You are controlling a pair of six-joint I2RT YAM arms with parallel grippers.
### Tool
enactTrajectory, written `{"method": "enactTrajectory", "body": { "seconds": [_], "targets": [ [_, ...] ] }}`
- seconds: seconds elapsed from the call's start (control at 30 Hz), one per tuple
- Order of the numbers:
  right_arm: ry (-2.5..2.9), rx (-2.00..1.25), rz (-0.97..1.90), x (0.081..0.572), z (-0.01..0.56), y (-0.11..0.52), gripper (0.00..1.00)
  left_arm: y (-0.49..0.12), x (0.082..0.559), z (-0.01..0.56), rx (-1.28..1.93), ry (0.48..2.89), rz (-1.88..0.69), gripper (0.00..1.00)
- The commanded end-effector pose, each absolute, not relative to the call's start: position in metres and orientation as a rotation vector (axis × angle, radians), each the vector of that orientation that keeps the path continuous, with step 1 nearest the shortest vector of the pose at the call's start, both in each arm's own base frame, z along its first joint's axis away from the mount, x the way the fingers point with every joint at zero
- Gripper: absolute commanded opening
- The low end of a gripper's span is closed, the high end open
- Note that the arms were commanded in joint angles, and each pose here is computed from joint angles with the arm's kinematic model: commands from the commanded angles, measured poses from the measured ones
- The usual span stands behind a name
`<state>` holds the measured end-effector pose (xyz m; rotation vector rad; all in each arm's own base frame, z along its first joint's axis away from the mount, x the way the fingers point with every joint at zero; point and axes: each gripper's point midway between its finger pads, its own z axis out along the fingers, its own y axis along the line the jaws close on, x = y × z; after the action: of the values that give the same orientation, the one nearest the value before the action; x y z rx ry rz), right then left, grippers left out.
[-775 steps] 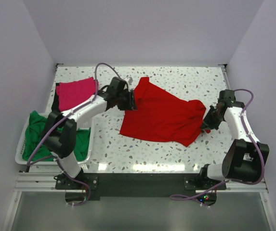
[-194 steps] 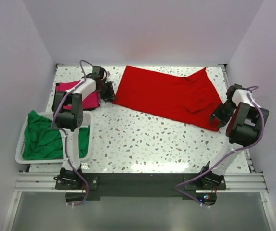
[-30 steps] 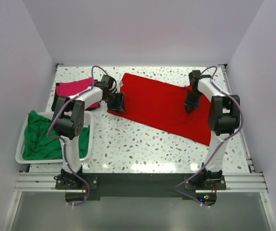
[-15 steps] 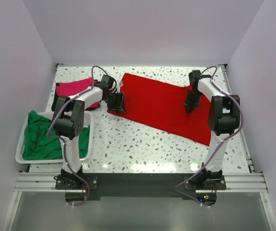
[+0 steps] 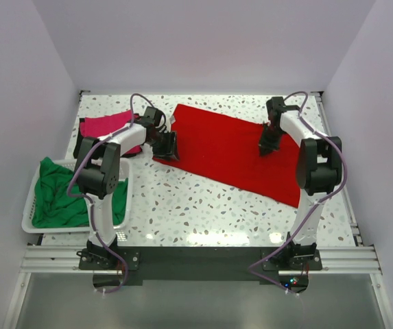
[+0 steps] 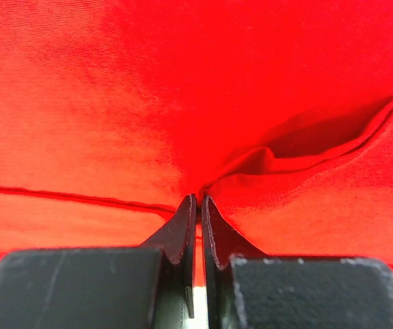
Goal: Fold and stack the t-shirts
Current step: Fold the tshirt
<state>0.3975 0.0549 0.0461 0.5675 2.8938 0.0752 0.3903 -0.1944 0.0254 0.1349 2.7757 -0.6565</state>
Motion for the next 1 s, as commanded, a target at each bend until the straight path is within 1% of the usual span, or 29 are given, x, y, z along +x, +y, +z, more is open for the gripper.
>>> {"method": "enactTrajectory", "body": {
  "seconds": [0.0,0.23,0.27,0.3,0.33,0.4,0.43,0.5,0.53,0.57,0.63,0.77,0.97],
  "targets": [
    [2.811,0.566,0.176,0.411,0.068,0.065,0.00,-0.180,0.384,0.011,0.140,2.833,-0.582,0.51],
    [2.818,0.562,0.243,0.412,0.062,0.074,0.00,-0.179,0.383,0.013,0.143,2.831,-0.575,0.51],
    [2.812,0.559,0.254,0.414,0.063,0.075,0.03,-0.179,0.383,0.013,0.143,2.831,-0.575,0.51],
    [2.813,0.558,0.262,0.414,0.063,0.076,0.09,-0.179,0.384,0.015,0.139,2.829,-0.574,0.52],
    [2.813,0.555,0.268,0.414,0.064,0.077,0.22,-0.179,0.385,0.018,0.140,2.821,-0.574,0.51],
    [2.799,0.552,0.277,0.417,0.072,0.077,0.36,-0.180,0.391,0.029,0.137,2.794,-0.571,0.52],
    [2.792,0.544,0.266,0.417,0.078,0.076,0.48,-0.182,0.397,0.037,0.134,2.772,-0.572,0.52],
    [2.761,0.530,0.243,0.418,0.093,0.071,0.56,-0.185,0.405,0.051,0.132,2.737,-0.580,0.53],
    [2.756,0.528,0.228,0.416,0.098,0.068,0.62,-0.187,0.410,0.057,0.128,2.720,-0.589,0.53],
    [2.749,0.527,0.199,0.414,0.101,0.064,0.66,-0.190,0.418,0.068,0.127,2.688,-0.596,0.54],
    [2.722,0.543,0.179,0.409,0.113,0.055,0.71,-0.194,0.430,0.085,0.125,2.640,-0.613,0.54],
    [2.707,0.607,0.142,0.389,0.110,0.037,0.75,-0.203,0.446,0.098,0.127,2.570,-0.654,0.55],
    [2.749,0.688,0.127,0.367,0.081,0.023,0.76,-0.214,0.450,0.063,0.138,2.630,-0.728,0.54]
  ]
}}
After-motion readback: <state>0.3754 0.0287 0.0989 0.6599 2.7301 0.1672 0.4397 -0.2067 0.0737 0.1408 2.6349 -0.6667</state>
